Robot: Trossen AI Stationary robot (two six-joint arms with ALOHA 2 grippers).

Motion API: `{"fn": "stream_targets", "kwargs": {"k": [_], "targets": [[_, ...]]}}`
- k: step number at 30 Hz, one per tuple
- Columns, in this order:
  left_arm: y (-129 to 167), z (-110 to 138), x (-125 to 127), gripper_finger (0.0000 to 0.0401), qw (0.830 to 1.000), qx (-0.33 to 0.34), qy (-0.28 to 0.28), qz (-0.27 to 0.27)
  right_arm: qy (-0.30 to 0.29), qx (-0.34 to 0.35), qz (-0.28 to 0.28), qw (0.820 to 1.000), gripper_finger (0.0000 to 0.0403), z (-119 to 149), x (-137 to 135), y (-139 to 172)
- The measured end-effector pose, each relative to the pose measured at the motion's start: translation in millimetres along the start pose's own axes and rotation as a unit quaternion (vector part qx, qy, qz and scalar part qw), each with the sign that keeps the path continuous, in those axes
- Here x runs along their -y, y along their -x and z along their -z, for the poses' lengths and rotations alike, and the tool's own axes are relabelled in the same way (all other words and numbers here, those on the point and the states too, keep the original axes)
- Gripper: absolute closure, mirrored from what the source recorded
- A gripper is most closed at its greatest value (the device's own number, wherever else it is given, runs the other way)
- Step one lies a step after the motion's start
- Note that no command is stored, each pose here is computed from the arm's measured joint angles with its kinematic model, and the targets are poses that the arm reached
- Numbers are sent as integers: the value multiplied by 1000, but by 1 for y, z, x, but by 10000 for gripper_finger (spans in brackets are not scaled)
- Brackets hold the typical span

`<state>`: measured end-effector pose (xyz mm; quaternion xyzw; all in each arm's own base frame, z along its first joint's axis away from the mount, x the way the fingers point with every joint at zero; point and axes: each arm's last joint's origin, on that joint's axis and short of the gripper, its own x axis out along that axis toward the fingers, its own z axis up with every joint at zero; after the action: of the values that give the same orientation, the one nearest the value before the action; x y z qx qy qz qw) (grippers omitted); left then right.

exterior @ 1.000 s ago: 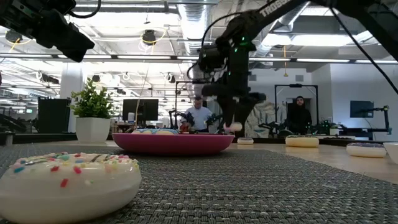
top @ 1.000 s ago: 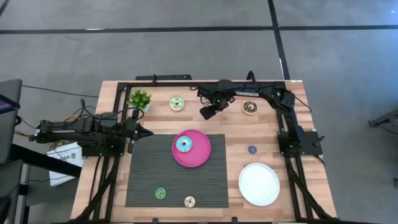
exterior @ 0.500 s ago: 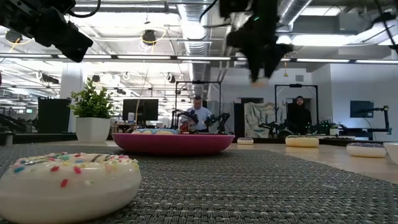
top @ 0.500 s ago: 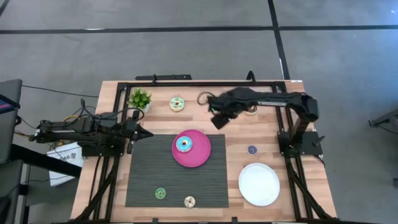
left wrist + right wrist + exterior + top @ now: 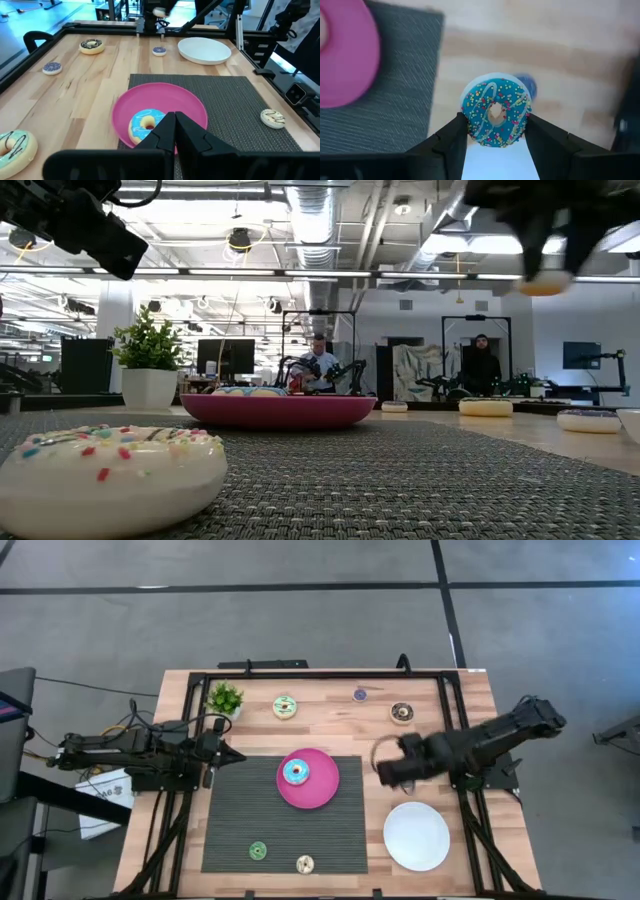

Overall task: Pick & Place donuts
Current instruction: Put the small blue donut on the white plate

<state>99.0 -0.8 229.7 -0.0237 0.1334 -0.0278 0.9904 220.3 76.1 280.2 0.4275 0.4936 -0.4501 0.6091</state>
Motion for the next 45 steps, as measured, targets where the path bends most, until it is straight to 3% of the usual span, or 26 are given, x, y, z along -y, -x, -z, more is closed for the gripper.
{"fn": "stream_targets", "kwargs": {"k": [9,14,24,38,45], "targets": [[0,0,0,401,1000,0,-16,0,-76,-51,29,995,221,83,8,-30],[0,0,0,401,1000,1,-21,0,-85,-68,42,993,221,105,11,-55],[0,0,0,401,1000,2,-27,0,-84,-82,27,993,223,107,13,-100],[0,-1,0,401,1000,3,-16,-1,-79,-89,37,992,212,106,19,-109],[0,-1,0,401,1000,3,-16,-1,-83,-90,37,992,183,106,19,-109]]}}
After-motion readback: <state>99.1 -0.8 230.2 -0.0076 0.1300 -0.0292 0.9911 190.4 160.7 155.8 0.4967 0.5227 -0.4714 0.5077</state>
